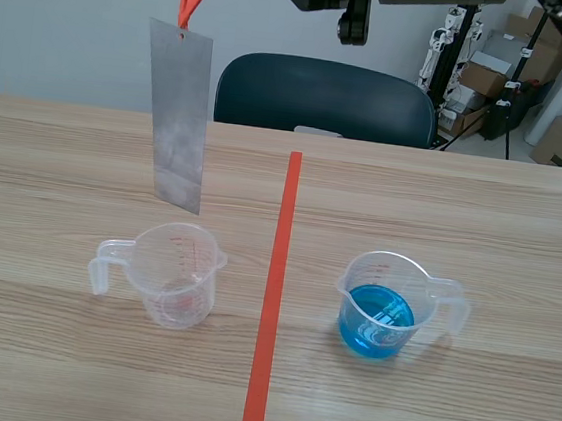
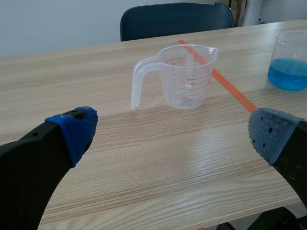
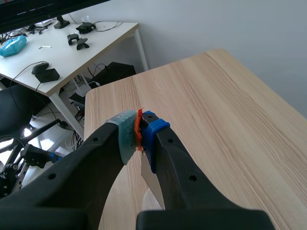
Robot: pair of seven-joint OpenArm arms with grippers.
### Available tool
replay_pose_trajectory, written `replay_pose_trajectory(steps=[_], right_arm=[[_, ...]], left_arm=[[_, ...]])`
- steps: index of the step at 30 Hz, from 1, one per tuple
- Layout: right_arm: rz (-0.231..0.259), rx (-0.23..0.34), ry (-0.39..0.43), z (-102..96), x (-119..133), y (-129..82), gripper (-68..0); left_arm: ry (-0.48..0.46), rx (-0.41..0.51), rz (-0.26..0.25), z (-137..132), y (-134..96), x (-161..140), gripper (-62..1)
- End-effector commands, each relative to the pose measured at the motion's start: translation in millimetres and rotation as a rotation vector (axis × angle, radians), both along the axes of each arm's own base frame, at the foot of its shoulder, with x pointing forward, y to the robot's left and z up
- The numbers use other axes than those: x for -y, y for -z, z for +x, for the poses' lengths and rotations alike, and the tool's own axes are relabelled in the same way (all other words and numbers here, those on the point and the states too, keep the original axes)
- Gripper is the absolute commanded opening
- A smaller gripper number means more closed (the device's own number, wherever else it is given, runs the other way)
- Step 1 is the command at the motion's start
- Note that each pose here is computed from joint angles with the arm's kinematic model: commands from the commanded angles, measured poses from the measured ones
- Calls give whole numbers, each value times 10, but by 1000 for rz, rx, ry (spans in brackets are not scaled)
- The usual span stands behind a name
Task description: Do the redox reaction experiment. move the plate over the blue solution
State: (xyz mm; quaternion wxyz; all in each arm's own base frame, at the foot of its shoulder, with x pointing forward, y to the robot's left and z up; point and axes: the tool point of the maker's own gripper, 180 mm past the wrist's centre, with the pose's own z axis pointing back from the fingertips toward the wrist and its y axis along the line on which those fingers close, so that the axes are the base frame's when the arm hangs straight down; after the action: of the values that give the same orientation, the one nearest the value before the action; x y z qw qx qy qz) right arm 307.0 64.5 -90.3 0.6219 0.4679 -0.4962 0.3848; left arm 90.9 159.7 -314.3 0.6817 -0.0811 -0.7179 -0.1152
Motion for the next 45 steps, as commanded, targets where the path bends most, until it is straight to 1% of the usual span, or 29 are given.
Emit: replay_pose_trajectory(steps=[1, 33, 45], right_arm=[[24, 18, -4, -6, -8, -108, -673], [24, 18, -4, -6, -8, -106, -673], [24, 17, -4, -6, -8, -107, -673]], left_arm=[[9, 17, -4, 1, -45, 6, 14], [9, 17, -4, 1, -45, 6, 14], [9, 27, -3, 42, -51, 7, 14]])
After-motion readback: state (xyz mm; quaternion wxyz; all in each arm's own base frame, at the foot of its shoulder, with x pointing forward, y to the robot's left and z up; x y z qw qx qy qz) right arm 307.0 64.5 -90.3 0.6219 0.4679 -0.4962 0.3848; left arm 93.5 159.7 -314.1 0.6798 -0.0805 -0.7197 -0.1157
